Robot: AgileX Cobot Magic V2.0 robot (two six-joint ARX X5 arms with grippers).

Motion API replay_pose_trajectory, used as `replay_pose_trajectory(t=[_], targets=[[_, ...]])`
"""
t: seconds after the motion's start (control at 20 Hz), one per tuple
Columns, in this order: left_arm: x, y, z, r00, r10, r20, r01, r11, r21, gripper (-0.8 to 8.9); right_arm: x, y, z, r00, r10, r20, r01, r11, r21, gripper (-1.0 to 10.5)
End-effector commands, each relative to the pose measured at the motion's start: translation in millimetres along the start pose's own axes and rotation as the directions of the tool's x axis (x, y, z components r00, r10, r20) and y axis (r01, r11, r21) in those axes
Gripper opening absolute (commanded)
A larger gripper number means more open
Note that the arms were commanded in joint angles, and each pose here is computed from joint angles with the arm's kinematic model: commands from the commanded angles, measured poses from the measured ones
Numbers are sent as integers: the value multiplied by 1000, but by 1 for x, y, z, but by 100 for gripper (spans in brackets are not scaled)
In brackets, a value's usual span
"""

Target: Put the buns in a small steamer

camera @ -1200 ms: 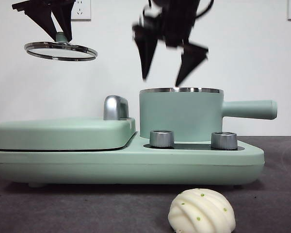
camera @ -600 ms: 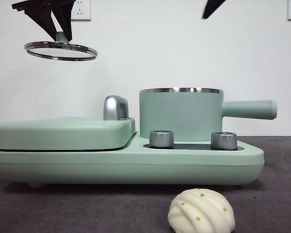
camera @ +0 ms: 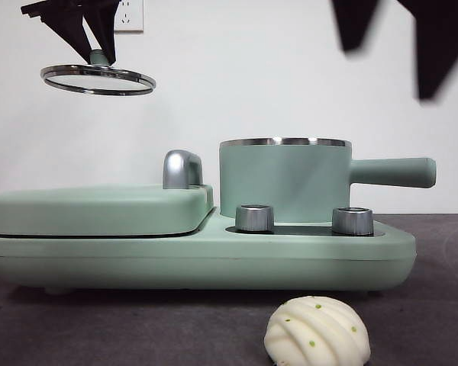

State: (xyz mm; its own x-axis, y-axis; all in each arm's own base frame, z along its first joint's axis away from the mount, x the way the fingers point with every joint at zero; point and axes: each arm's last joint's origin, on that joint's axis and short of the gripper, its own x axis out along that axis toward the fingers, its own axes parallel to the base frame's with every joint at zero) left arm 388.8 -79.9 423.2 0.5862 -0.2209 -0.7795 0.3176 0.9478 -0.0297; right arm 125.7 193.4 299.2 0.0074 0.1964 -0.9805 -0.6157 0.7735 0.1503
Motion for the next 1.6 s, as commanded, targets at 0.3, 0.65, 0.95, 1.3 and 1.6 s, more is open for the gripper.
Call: replay_pose_trajectory(t=[0.3, 0.65, 0.95, 1.3, 1.6], targets=[[-13, -4, 5, 998, -2, 62, 2, 1000, 3, 119, 92, 13, -1, 994, -58, 95, 57, 998, 18, 433], [-13, -4, 5, 998, -2, 62, 2, 1000, -3, 119, 124, -6, 11, 994, -42, 104, 36, 998, 54, 406], [-13, -4, 5, 998, -2, 62, 3, 1000, -3, 119, 129, -13, 18, 994, -11, 105, 3, 997, 80, 158], [-13, -4, 5, 998, -2, 62, 3, 1000, -3, 119, 58, -6, 47, 995, -23, 92, 15, 996, 83, 159], [-13, -4, 5, 998, -2, 62, 2, 1000, -3, 119, -45, -44, 85, 974, -64, 218, 35, 990, 137, 159]])
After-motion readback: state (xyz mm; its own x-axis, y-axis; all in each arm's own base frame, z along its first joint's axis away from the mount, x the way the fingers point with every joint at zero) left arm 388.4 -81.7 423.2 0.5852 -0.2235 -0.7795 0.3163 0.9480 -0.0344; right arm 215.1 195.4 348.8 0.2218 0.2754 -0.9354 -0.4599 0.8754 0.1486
